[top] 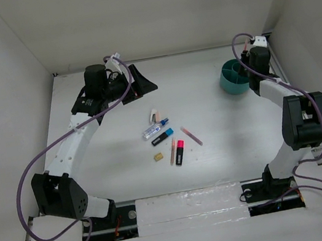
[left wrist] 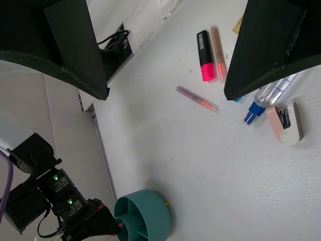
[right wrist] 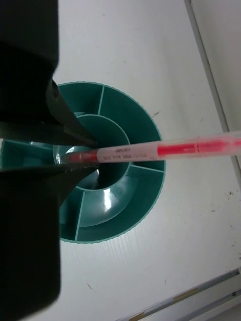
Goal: Sort the stationery into containers
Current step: Place the stationery into the container, then grab a piece of stationery with the right arm
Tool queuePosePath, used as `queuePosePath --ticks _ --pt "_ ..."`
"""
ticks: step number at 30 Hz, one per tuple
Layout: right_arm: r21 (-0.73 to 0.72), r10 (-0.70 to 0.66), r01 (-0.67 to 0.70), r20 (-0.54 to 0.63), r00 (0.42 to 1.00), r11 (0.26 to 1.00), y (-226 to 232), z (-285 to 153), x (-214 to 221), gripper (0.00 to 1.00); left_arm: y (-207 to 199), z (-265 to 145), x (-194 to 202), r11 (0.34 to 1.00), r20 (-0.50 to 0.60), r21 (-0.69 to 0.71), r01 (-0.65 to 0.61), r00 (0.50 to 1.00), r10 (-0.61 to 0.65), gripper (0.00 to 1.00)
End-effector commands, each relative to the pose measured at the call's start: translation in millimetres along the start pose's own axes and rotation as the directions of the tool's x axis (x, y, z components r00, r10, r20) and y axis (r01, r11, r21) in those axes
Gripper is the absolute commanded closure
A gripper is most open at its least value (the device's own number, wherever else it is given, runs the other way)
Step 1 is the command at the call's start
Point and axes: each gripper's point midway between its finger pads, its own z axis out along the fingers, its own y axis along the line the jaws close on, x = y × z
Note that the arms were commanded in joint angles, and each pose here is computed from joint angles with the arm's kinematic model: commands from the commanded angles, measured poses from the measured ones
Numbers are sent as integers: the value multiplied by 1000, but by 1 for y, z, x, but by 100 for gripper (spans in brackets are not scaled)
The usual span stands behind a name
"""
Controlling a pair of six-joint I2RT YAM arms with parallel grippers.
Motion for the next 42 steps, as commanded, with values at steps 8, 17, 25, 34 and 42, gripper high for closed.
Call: queuePosePath --ticks 8,17,25,34,42 --pt "-13 6 -5 68 998 1000 3 -3 -30 65 -15 -3 -3 997 8 71 -27 1000 26 0" --pt "-30 19 -17 94 995 999 7 -12 -38 59 -15 -2 -1 996 2 80 -27 1000 27 0" --pt "-83 51 -30 269 962 996 19 -46 -101 40 -11 -2 -4 999 16 47 -21 1000 20 0" --pt "-131 -9 49 289 957 990 66 -84 -159 0 19 -2 -21 989 90 -147 20 996 -7 0" --pt "-350 -224 183 -79 971 919 189 -136 -79 0 96 -38 -41 770 270 -598 223 960 -69 0"
